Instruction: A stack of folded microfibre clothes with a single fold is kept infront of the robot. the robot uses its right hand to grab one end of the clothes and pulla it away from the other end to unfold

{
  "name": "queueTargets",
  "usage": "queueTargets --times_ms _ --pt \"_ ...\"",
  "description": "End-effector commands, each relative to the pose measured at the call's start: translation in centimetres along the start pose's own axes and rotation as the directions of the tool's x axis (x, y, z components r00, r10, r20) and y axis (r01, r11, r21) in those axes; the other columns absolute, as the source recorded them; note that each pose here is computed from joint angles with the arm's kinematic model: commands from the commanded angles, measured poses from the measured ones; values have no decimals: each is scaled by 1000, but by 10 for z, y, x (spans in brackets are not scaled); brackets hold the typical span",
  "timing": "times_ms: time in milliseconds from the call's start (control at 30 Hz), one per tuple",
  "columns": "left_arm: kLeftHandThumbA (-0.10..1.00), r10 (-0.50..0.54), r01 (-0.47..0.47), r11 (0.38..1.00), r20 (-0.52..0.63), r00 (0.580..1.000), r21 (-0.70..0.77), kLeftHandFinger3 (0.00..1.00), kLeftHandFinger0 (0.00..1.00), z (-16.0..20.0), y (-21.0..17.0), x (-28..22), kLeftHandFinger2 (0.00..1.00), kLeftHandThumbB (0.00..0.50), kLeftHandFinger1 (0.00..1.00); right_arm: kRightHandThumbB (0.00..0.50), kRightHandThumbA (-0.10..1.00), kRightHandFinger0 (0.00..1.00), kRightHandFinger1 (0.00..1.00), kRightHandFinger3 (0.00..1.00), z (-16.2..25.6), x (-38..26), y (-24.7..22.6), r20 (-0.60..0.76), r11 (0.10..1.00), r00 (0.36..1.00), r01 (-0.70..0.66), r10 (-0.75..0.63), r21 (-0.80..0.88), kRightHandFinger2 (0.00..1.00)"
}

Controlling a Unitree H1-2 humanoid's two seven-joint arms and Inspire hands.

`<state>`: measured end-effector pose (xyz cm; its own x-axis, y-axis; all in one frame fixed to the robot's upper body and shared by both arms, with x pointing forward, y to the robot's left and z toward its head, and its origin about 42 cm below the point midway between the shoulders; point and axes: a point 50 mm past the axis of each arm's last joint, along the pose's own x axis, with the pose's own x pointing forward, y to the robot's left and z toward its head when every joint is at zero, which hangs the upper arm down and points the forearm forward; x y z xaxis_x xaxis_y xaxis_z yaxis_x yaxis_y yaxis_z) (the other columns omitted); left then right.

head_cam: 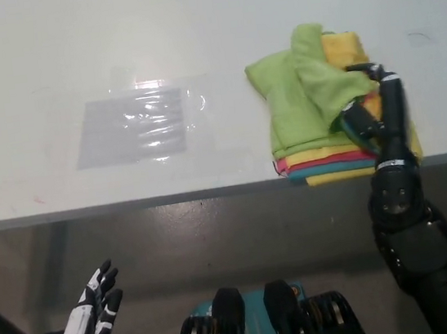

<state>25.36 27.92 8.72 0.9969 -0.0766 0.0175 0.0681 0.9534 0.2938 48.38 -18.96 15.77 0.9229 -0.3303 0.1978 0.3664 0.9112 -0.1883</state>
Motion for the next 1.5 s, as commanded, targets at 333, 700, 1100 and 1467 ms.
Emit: queueTargets --times_ms 333,700,1100,1467 --pt "901 7 -8 999 49 999 31 1000 1000 2 11 -8 1000 250 1000 109 -100 0 209 807 -7 41 -111 -265 629 890 451 -371 634 624" --pt "881 2 -2 999 19 1000 43 1000 1000 -4 16 -23 1000 227 1000 129 600 891 946 1000 -6 29 -145 -38 861 967 243 -253 448 1000" --pt "674 -16 14 997 22 1000 75 1000 1000 3 17 -16 1000 193 1000 157 953 1000 1000 1000 62 13 -147 224 969 966 76 -131 236 1000" --pt "633 -36 35 997 12 999 74 1000 1000 2 20 -23 1000 213 1000 385 1000 1000 1000 1000 147 -63 -174 611 984 783 7 -117 179 1000"
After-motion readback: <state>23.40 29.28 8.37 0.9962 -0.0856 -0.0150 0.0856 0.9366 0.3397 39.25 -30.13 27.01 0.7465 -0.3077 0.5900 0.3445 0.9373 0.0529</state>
